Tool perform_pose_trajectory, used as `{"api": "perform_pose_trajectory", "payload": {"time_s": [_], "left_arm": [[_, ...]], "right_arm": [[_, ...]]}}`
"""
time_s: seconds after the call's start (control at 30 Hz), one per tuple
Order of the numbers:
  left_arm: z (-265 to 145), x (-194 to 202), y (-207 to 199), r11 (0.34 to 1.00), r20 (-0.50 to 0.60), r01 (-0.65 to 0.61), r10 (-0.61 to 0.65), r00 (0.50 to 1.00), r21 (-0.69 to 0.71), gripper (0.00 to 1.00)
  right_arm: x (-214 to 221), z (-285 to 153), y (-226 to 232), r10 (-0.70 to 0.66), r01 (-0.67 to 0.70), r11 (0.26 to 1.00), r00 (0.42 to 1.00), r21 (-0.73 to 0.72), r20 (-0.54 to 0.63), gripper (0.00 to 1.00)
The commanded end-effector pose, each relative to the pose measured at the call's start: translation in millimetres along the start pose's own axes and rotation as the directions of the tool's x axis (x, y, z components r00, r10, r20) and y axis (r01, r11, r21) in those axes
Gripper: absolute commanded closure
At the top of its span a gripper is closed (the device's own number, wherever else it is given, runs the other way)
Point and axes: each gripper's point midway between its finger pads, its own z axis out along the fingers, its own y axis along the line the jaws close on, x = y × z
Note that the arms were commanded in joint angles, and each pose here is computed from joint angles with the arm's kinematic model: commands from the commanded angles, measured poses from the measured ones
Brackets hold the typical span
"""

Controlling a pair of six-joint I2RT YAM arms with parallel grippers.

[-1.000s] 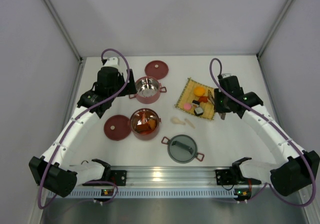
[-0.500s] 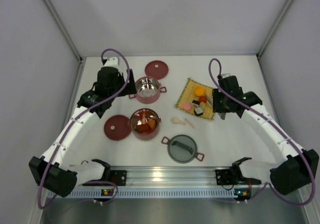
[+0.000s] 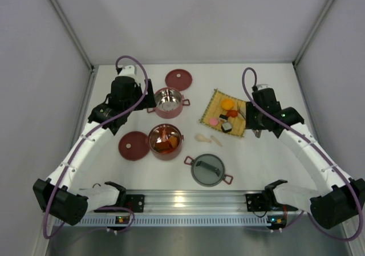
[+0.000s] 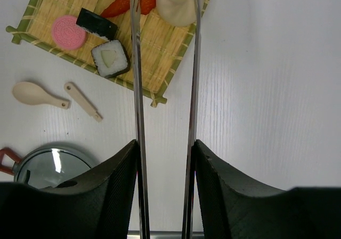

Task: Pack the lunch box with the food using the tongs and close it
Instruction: Pick up the fake food from the plate.

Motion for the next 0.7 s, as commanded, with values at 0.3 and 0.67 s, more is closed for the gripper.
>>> {"api": "perform_pose_trajectory", "payload": {"time_s": [0.3, 0.67], "left_arm": [[1.2, 1.0, -2.3, 1.000, 0.008, 0.003, -0.003, 1.000, 0.012, 0.01], [1.2, 1.1, -1.4, 1.000, 0.008, 0.003, -0.003, 1.000, 0.007, 0.01]], "right_arm": [[8.7, -0.3, -9.2, -0.009, 0.010, 0.999, 1.000, 0.050, -0.005, 0.56], [17.2, 17.1, -1.9, -0.017, 0.019, 0.999, 0.999, 0.032, -0.039, 0.56]]}}
